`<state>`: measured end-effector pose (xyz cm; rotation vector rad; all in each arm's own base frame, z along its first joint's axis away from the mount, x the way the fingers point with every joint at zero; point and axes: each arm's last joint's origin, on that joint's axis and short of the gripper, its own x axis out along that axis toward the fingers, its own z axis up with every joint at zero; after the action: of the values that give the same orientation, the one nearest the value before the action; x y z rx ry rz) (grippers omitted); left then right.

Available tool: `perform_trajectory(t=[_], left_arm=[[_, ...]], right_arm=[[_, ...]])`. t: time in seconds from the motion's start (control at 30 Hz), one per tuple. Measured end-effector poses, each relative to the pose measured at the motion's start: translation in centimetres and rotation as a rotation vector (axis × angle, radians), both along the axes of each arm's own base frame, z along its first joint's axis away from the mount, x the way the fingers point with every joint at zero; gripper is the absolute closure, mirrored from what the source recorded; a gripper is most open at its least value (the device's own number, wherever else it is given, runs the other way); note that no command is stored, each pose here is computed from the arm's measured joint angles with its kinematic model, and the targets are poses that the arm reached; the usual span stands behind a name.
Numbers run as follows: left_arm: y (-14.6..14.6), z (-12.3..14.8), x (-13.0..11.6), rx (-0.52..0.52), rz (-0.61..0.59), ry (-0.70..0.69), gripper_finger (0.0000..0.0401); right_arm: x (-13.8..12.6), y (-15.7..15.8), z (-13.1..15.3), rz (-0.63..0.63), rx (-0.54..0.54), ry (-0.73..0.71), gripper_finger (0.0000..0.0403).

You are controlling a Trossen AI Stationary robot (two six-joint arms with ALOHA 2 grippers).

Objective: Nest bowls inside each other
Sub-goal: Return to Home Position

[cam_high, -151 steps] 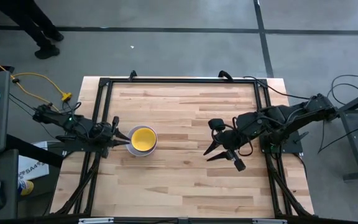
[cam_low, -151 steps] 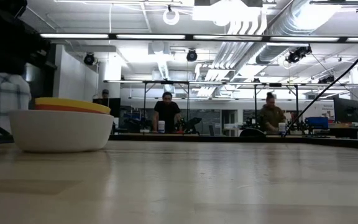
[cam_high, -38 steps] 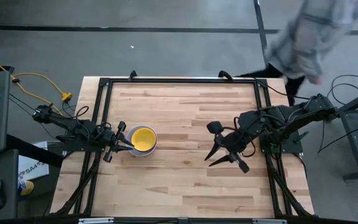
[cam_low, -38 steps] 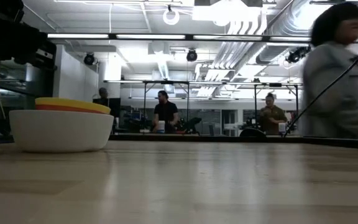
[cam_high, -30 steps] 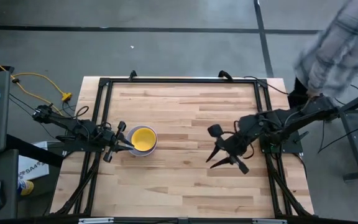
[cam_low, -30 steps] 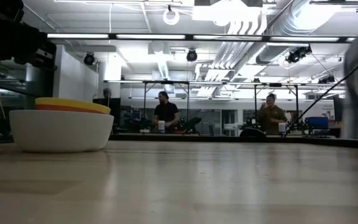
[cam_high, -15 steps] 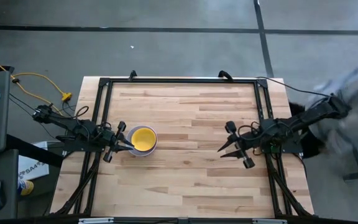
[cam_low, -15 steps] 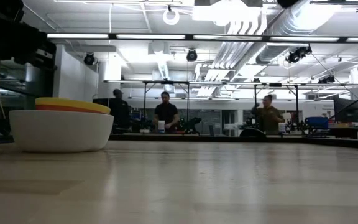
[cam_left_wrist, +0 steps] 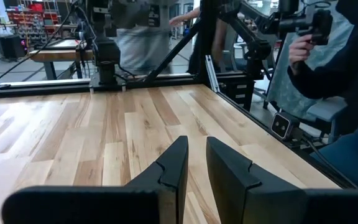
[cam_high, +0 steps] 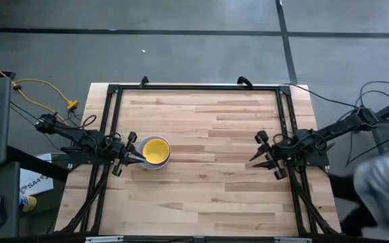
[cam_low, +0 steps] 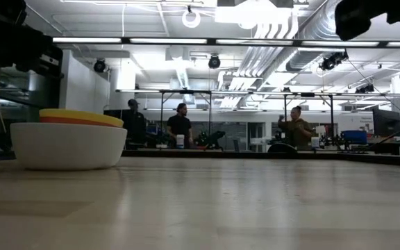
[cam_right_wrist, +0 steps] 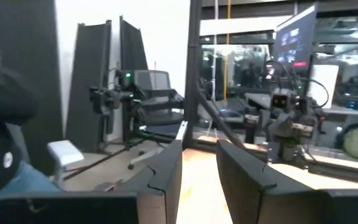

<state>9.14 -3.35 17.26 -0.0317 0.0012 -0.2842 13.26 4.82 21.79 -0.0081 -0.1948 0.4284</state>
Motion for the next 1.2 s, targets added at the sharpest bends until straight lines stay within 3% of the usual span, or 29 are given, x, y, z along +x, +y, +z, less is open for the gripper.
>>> perform_trajectory(t=[0.3, 0.77, 0.93, 1.2], left_arm=[[0.0, 0.0, 0.0, 0.0, 0.0, 0.0, 0.0343], [0.0, 0.0, 0.0, 0.0, 0.0, -0.001, 0.0343], [0.0, 0.0, 0.0, 0.0, 0.0, -0.001, 0.0343], [0.0, 0.0, 0.0, 0.0, 0.0, -0.001, 0.0343]], right_arm=[[-1.8, -0.5, -2.7, 0.051, 0.05, -0.023, 0.0309], [-2.6, -0.4, -2.8, 0.185, 0.075, 0.004, 0.0309], [-2.8, -0.5, -2.9, 0.163, 0.08, 0.017, 0.0309], [-3.1, -1.1, -3.5, 0.003, 0.09, 0.079, 0.0309]])
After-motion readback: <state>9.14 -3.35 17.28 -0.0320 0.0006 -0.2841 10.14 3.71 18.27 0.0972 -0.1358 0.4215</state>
